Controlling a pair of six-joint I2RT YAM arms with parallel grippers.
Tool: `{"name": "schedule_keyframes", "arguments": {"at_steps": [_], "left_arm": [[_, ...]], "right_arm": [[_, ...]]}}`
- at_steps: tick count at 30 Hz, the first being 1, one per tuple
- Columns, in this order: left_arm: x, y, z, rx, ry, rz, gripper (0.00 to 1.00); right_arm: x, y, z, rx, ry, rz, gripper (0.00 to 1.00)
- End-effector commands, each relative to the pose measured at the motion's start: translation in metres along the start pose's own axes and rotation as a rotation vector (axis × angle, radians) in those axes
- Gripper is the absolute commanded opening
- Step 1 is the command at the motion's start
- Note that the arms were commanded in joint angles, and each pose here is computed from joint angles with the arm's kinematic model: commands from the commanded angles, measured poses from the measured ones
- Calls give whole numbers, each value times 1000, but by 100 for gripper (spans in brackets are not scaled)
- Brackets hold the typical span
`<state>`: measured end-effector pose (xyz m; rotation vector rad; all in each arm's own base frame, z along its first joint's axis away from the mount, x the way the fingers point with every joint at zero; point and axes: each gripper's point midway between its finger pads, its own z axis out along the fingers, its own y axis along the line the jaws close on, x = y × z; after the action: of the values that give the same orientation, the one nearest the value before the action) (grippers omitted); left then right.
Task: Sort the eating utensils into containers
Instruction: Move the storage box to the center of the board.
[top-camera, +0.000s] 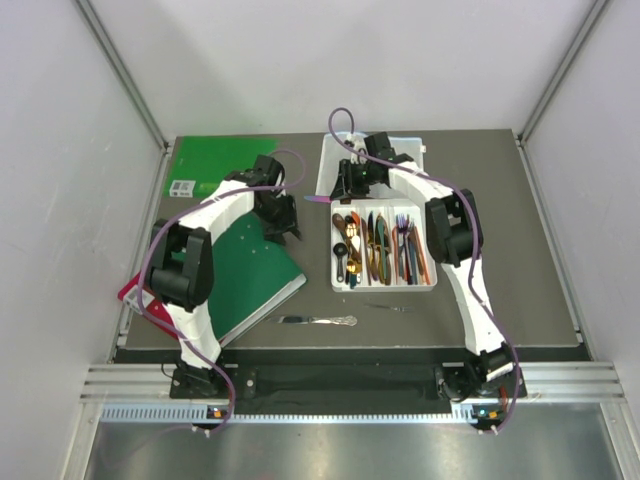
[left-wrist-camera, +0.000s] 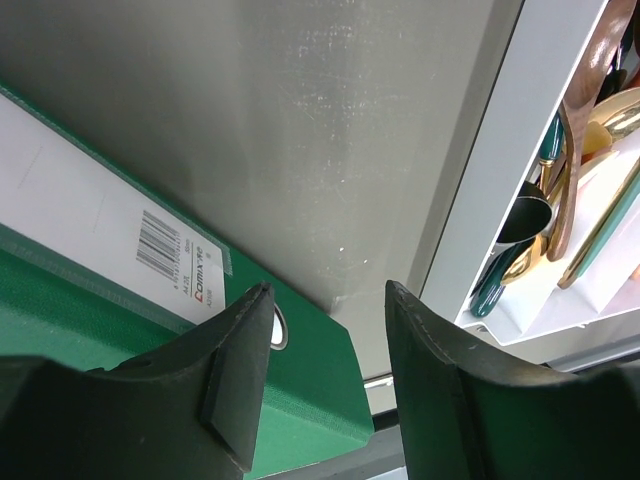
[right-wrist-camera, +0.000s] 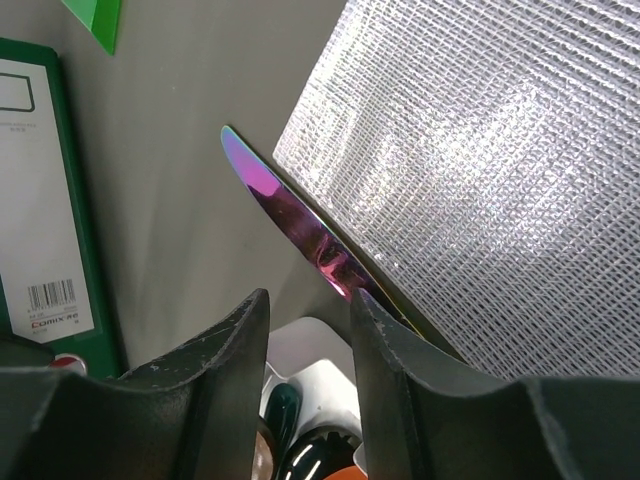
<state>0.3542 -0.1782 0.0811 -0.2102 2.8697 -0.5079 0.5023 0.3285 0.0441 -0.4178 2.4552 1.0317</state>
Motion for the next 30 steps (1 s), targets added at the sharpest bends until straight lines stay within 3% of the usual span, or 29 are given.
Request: {"name": "schedule_keyframes", "arguments": {"at_steps": [1, 10, 15, 22, 30], "left_arm": [[-4, -1, 3, 17, -6, 11, 54], [-2, 0, 8, 18, 15, 19, 54], [-9, -5, 10, 29, 14, 28, 54], [-10, -3, 13, 26, 21, 26, 54], [-13, -3, 13, 26, 11, 18, 54]], "right_arm": [[20, -5, 12, 5, 66, 16, 38], [-39, -6, -38, 89, -123, -46, 38], [-28, -35, -42, 132, -72, 0, 38], [-20, -42, -42, 150, -58, 6, 38], [6, -22, -34, 34, 38, 32, 37]]}}
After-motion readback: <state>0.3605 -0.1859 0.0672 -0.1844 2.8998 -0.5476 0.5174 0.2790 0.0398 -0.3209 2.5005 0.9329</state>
